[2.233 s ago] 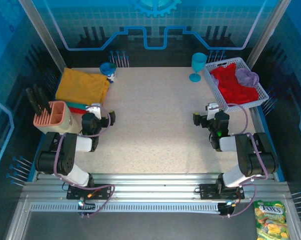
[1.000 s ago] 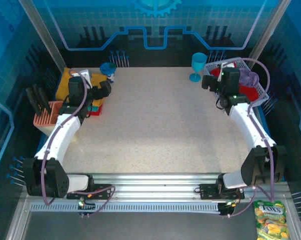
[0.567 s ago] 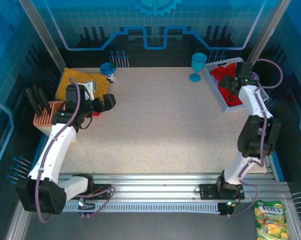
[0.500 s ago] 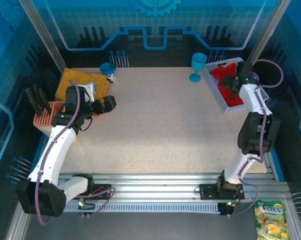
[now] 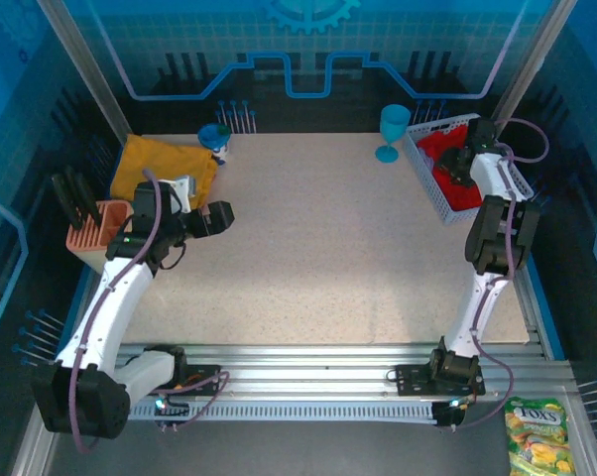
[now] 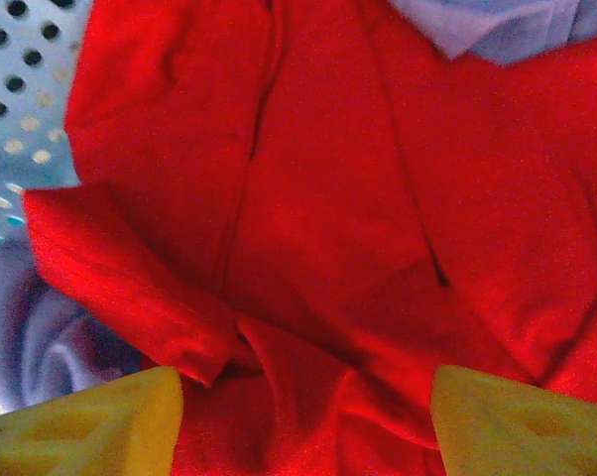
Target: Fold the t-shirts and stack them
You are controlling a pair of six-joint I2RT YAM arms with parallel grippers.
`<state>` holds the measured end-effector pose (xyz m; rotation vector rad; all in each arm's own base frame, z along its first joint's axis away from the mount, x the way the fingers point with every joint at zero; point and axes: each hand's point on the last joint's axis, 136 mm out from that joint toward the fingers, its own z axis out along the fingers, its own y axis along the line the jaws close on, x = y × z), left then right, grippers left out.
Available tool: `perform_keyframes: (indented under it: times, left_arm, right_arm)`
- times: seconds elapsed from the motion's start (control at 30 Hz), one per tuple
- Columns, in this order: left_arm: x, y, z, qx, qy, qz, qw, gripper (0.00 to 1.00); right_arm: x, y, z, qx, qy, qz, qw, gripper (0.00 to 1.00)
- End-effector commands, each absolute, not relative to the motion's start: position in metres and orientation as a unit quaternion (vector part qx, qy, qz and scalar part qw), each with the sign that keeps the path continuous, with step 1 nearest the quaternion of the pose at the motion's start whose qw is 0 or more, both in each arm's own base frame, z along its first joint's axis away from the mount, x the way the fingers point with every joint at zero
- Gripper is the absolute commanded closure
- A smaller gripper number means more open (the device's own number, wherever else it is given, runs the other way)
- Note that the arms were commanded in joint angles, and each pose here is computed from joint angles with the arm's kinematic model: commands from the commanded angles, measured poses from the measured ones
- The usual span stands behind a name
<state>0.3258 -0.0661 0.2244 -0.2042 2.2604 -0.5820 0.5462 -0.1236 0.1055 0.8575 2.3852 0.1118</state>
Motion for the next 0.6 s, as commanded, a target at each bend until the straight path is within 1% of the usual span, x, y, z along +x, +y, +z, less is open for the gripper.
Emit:
perform_keyframes:
  times: [0.0,0.07,0.17,0.2,0.27,0.3,0.37,0.4,0.47,0.57]
  left_arm:
    - [0.324,-0.073,0.23,-0.071,0.882,-0.245,0.396,0.01]
    - [0.324,-0.073,0.23,-0.072,0.882,-0.245,0.397,0.01]
    - [0.324,-0.073,0.232,-0.072,0.881,-0.246,0.399,0.01]
    - [0.324,-0.073,0.232,-0.073,0.881,-0.245,0.399,0.01]
    - [0.323,-0.073,0.231,-0.072,0.881,-0.244,0.399,0.01]
    - [0.322,-0.073,0.232,-0.073,0.88,-0.243,0.401,0.01]
    - [0.321,-0.073,0.231,-0.073,0.88,-0.243,0.401,0.01]
    - [0.321,-0.073,0.231,-0.074,0.88,-0.243,0.401,0.01]
    - [0.321,-0.074,0.231,-0.072,0.88,-0.243,0.402,0.01]
    - [0.32,-0.075,0.231,-0.071,0.88,-0.243,0.401,0.01]
  right_arm:
    - [0.54,-0.124,0.094,0.334,0.899,0.057,0.277,0.33]
    - [0.539,-0.123,0.088,0.336,0.9,0.059,0.27,0.37]
    - [0.539,-0.122,0.079,0.338,0.902,0.063,0.261,0.4]
    - [0.541,-0.121,0.075,0.335,0.904,0.068,0.258,0.43]
    - [0.541,-0.116,0.071,0.332,0.906,0.081,0.251,0.43]
    - [0.542,-0.112,0.068,0.329,0.906,0.091,0.25,0.42]
    - [0.541,-0.108,0.062,0.328,0.907,0.102,0.245,0.32]
    - [0.541,-0.107,0.059,0.327,0.908,0.104,0.241,0.31]
    - [0.54,-0.106,0.055,0.326,0.909,0.106,0.237,0.33]
    - [0.54,-0.105,0.053,0.327,0.909,0.108,0.237,0.48]
